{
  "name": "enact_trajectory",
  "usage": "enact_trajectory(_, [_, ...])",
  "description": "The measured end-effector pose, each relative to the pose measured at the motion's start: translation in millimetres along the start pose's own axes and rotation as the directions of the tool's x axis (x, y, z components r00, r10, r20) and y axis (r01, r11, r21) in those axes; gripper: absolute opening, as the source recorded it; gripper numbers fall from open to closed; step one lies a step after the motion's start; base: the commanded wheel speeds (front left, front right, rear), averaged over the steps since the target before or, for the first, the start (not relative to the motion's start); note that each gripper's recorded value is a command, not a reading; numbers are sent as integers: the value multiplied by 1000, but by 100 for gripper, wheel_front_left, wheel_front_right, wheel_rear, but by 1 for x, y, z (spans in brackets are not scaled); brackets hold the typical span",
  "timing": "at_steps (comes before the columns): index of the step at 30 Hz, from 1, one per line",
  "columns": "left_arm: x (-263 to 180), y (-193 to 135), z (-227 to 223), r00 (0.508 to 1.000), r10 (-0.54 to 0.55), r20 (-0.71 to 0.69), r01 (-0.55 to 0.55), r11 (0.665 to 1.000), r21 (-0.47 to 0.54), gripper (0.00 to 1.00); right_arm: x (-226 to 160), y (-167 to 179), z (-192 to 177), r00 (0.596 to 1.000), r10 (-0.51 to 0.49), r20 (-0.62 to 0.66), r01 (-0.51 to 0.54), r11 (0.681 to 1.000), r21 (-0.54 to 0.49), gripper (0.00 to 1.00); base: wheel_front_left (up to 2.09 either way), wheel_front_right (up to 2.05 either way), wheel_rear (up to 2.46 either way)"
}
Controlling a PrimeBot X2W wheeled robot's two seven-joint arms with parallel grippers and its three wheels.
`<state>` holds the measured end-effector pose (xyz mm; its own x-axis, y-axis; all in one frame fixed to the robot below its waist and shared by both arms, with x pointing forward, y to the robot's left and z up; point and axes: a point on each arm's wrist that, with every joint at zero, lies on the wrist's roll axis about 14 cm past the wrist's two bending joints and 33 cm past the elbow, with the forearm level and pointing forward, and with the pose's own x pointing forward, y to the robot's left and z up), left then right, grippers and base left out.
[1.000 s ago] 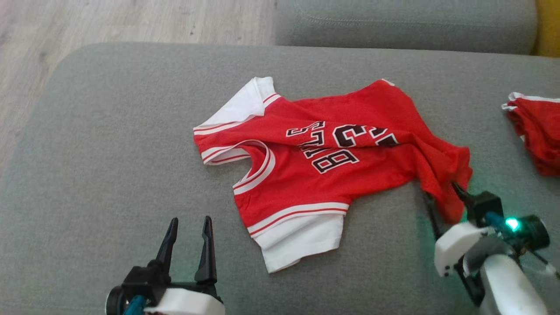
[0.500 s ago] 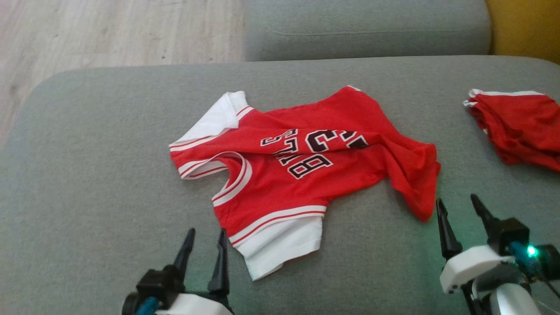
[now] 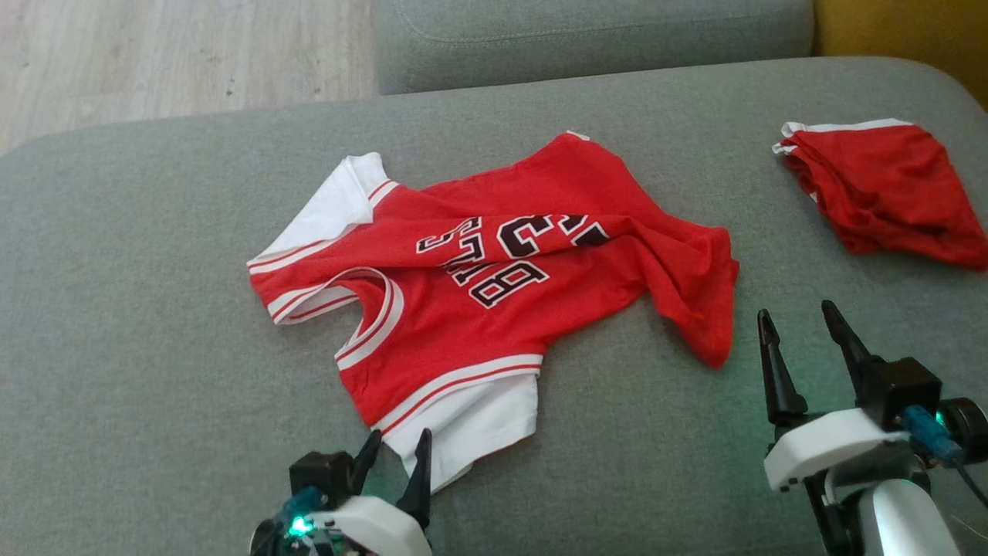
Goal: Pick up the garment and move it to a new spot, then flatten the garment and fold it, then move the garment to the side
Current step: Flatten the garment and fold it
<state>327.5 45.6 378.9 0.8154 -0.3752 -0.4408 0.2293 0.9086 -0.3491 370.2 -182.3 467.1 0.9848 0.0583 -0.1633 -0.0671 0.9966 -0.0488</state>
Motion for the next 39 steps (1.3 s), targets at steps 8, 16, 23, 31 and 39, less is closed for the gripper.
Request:
enact_trajectory(8, [15, 8, -1, 999, 36, -31, -35, 999, 5, 91, -1, -4, 1, 1000, -12, 3, 12, 1000, 5, 100, 0, 0, 0])
enact_trajectory(16, [19, 20, 1, 998, 62, -23, -58, 990, 127, 0, 0, -4, 6, 1000, -11, 21, 11, 1000, 16, 100, 0, 0, 0])
enact_trajectory(23, [16, 47, 22, 990, 125, 60, -134, 974, 184, 0, -2, -13, 8, 999, -40, 34, 39, 999, 21, 100, 0, 0, 0])
enact_trajectory(31, [17, 53, 33, 987, 130, 95, -146, 972, 186, 0, -3, -16, 8, 998, -49, 34, 48, 999, 22, 100, 0, 0, 0])
enact_trajectory(39, [23, 39, 26, 995, 76, 60, -85, 981, 175, 100, -4, -19, 6, 998, -58, 27, 57, 998, 23, 100, 0, 0, 0])
